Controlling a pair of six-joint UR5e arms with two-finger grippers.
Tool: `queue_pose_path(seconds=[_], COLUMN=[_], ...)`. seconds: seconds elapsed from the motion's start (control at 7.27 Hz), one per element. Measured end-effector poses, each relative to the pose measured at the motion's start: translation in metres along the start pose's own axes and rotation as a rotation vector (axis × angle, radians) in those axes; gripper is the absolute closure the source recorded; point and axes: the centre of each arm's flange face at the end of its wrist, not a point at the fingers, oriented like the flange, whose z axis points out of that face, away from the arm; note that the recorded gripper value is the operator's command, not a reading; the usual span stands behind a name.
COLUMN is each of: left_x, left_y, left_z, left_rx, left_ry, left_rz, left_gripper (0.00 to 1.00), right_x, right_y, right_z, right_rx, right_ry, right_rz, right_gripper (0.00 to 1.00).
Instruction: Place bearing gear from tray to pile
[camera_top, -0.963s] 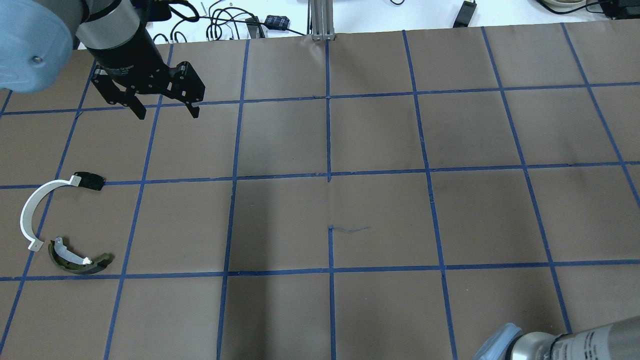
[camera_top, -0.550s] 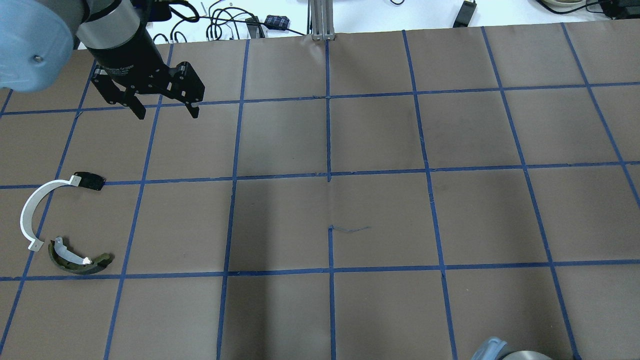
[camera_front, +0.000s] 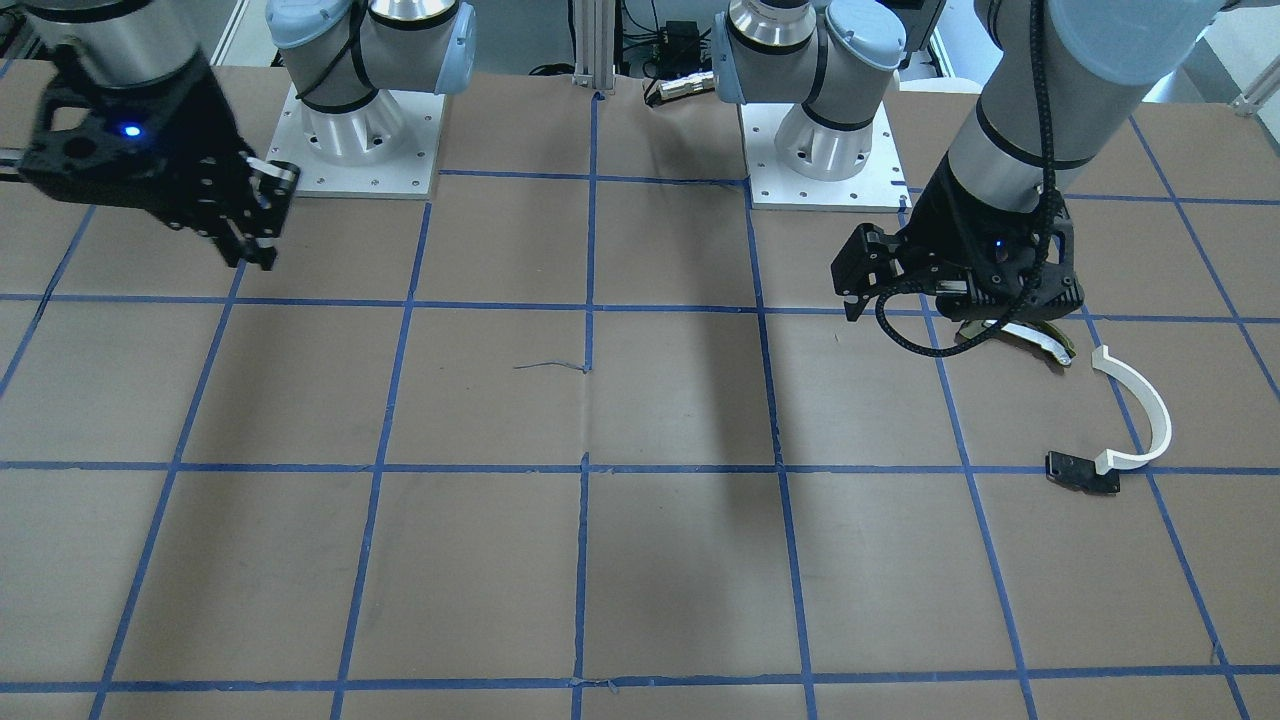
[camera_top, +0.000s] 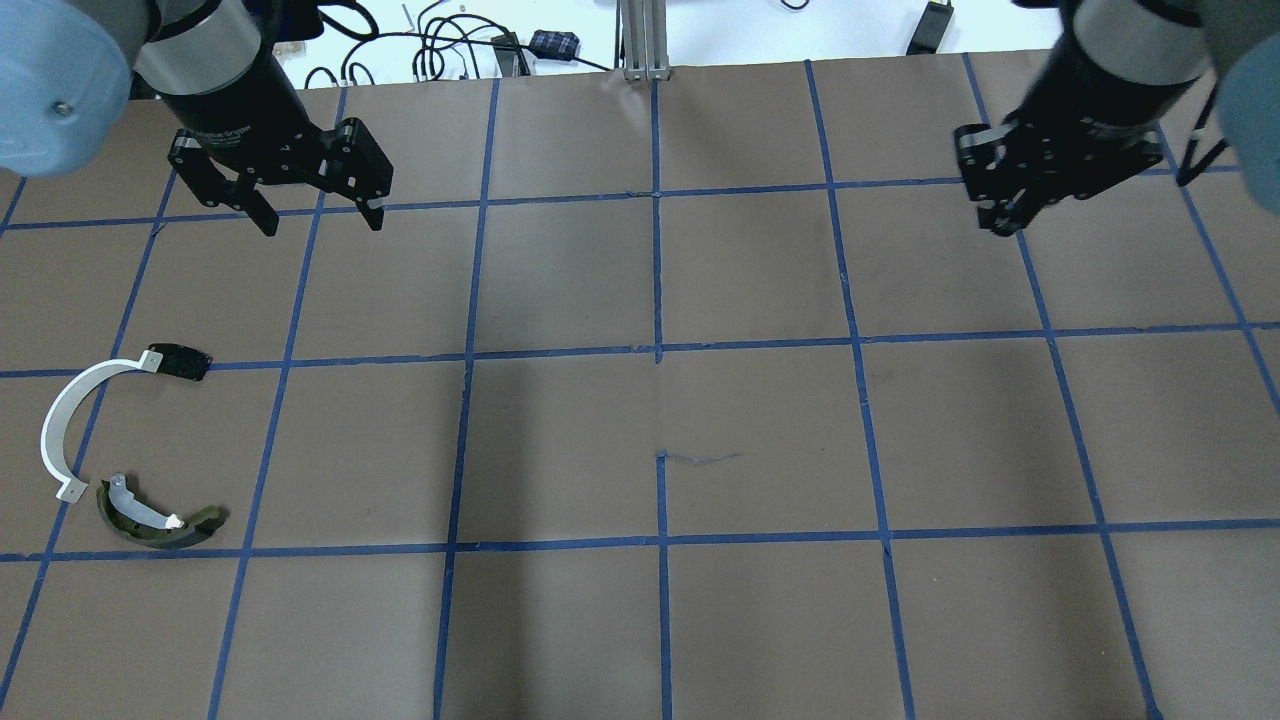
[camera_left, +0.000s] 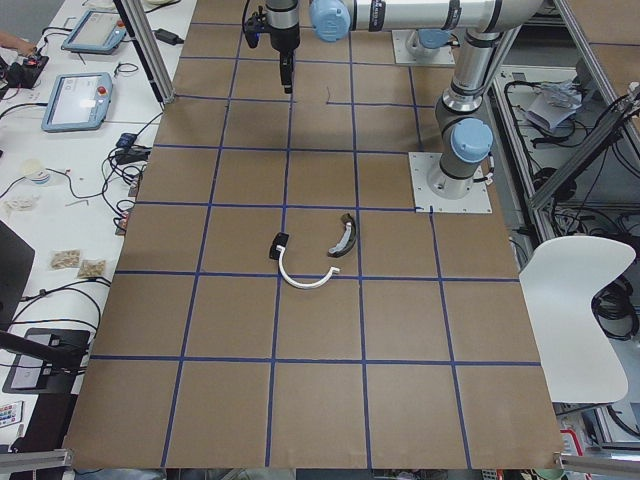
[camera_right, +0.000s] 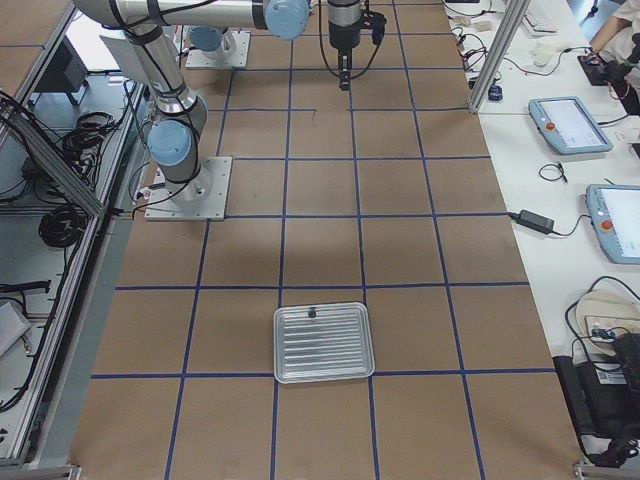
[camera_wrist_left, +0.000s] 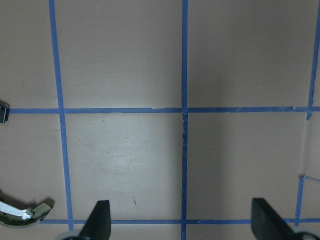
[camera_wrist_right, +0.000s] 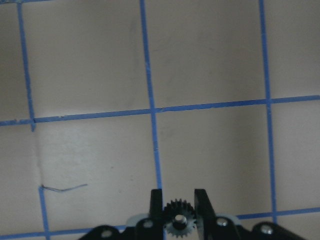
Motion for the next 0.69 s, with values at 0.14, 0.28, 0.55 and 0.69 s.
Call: queue_pose_path(seconds=[0.14, 0.28, 0.55, 0.69], left_x=[0.000, 0.000, 0.001, 0.001], left_y=[0.000, -0.002, -0.008, -0.010], left_z=[0.000, 0.002, 0.011, 0.016], left_rx=[0.002, 0.002, -0.004, -0.008], left_ry=[-0.001, -0.001, -0.001, -0.001], left_rz=[-0.001, -0.008, -0.024, -0.024], left_gripper=[0.00, 0.00, 0.00, 0.00], right_x=[-0.052, -0.102, -0.181, -0.206], right_y=[0.004, 0.006, 0.014, 0.016], right_z=[0.015, 0.036, 0.095, 0.129], right_rx=[0.016, 0.029, 0.022, 0.031], right_ry=[-0.016, -0.033, -0.051, -0.066], right_rz=[0.031, 0.045, -0.027, -0.089], right_gripper=[0.80, 0.79, 0.68, 0.60])
